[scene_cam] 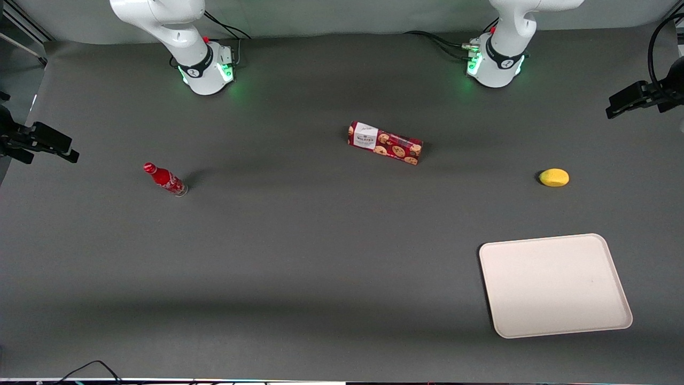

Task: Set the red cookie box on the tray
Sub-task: 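Move the left gripper over the red plaid cookie box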

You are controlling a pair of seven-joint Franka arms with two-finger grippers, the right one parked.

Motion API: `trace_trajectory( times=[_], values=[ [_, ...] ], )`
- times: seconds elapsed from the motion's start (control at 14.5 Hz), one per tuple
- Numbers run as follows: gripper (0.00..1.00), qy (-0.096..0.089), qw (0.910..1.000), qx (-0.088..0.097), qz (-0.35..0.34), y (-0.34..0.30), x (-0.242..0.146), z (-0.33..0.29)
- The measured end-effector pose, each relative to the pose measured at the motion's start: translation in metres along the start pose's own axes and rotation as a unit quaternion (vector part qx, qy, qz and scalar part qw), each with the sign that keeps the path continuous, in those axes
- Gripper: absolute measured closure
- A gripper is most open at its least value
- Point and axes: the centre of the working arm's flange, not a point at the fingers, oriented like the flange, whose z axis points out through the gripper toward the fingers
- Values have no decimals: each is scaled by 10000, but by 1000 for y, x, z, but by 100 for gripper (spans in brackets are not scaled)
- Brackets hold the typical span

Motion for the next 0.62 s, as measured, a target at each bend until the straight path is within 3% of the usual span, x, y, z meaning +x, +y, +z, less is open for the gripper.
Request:
trace_trajectory(
  times=[0.48,0.62],
  values=[
    [0,-115,9998,40,137,12,3,2],
    [0,-304,9995,111,-59,34,-4,5]
  ],
)
